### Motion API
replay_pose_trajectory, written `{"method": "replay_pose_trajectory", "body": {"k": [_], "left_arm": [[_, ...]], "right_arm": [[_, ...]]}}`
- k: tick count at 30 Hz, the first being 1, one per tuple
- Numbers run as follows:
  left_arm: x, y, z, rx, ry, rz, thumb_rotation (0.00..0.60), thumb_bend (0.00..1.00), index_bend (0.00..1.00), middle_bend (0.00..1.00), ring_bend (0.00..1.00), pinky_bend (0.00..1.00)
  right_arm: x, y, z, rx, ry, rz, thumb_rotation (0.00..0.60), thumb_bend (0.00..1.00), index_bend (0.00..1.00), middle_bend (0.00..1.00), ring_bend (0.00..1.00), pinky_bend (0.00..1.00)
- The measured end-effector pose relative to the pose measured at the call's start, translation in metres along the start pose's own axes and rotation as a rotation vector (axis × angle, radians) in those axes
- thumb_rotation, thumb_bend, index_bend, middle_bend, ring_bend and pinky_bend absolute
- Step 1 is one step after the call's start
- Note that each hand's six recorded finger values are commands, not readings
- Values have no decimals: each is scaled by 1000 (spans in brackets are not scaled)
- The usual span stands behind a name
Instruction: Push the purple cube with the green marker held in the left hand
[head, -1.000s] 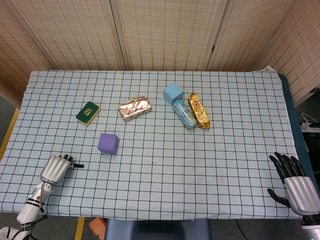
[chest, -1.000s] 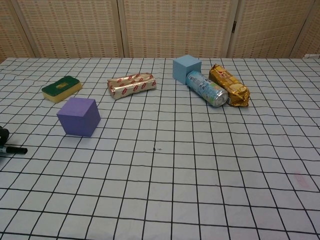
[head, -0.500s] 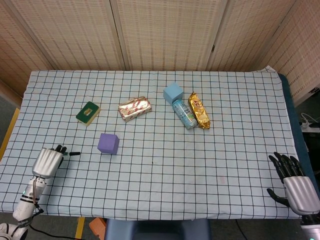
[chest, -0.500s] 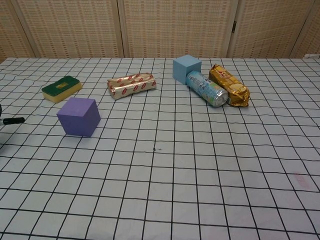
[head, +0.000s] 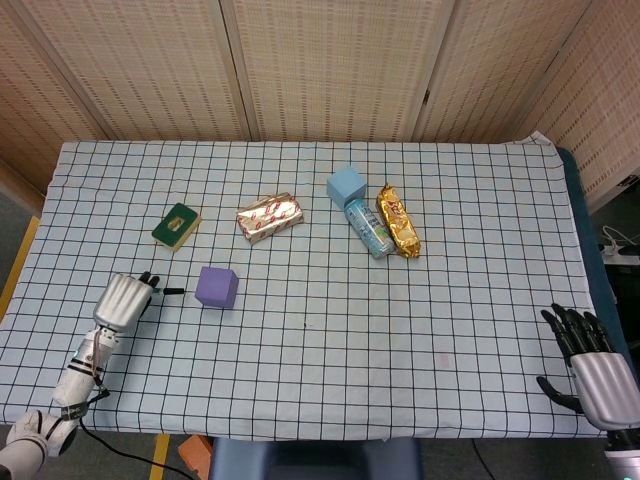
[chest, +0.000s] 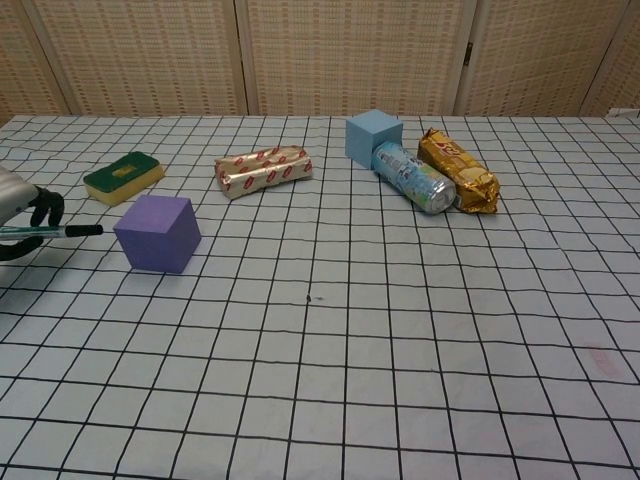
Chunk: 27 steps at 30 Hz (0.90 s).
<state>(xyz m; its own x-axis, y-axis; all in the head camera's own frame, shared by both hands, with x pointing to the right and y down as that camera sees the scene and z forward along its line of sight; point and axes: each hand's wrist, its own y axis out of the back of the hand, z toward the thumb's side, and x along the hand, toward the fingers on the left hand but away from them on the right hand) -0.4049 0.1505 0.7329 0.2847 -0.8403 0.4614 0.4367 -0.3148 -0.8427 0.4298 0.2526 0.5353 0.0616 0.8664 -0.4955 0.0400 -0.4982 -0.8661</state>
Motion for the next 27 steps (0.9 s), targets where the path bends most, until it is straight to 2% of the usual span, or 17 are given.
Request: {"method": "replay_pose_trajectory", "body": {"k": [10,27], "left_arm": [[24,5,13,-24,-13,4,600,608,853,864,810,1000],[42,31,55,54,-64,100,600,607,853,865,812,1000]], "right_arm": [[-1,0,-3,-1,-9,9,600,128,0,0,0,0],[0,7,-7,-14,-10,-2,600,127,0,0,0,0]]}}
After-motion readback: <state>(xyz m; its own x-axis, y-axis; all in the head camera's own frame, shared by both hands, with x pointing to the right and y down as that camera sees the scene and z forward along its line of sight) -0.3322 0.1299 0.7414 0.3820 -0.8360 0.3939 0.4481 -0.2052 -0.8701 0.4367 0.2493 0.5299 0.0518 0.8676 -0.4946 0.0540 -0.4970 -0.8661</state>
